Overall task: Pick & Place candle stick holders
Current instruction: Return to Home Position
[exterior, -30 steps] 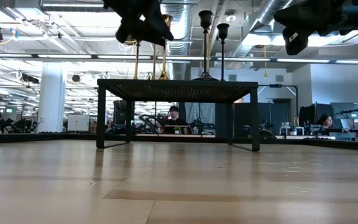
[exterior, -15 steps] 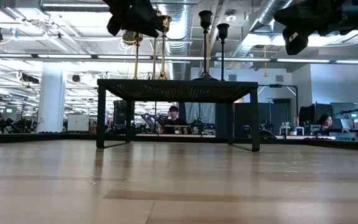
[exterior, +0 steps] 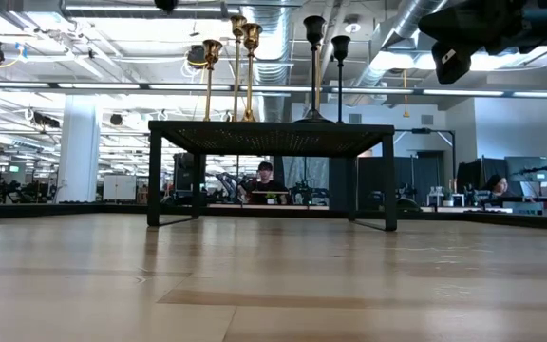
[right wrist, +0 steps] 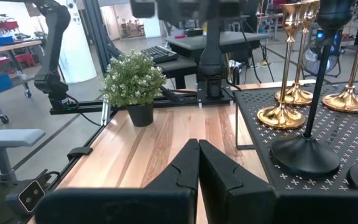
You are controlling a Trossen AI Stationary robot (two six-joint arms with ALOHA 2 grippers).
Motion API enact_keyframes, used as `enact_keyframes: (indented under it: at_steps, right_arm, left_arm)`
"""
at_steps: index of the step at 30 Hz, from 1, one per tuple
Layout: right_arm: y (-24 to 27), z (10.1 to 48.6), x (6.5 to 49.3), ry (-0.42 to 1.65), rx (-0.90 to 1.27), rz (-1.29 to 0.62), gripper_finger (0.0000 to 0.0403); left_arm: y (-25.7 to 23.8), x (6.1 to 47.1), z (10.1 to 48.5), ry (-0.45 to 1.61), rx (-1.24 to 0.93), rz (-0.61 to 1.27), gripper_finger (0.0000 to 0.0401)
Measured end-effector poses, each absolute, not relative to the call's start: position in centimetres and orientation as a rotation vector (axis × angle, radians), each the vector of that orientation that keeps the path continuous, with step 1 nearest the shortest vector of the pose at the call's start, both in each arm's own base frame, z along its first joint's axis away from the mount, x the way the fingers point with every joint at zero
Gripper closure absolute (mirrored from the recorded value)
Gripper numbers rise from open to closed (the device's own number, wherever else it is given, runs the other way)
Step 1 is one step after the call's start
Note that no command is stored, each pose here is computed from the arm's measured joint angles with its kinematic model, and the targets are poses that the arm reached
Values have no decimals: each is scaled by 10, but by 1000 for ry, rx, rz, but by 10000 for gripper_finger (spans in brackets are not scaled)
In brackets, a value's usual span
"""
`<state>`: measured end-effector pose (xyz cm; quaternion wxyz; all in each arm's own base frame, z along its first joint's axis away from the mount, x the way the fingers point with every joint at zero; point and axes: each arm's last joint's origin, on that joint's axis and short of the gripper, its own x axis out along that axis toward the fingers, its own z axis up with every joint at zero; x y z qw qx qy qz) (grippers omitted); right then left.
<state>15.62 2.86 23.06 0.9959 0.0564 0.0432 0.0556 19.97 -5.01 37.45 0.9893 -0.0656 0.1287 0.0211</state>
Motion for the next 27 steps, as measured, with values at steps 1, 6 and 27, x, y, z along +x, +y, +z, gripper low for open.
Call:
enact_keyframes:
  at_steps: [1, 6, 27]
  right_arm:
    - [29, 231, 156, 86, 113, 112, 403]
    - [29, 231, 156, 86, 113, 112, 403]
    - [28, 231, 156, 81, 113, 111, 403]
  left_arm:
    - [-52, 194, 378, 244, -114, 23, 265]
    - [-62, 178, 386, 203, -71, -54, 289]
    - [-75, 182, 382, 215, 43, -120, 390]
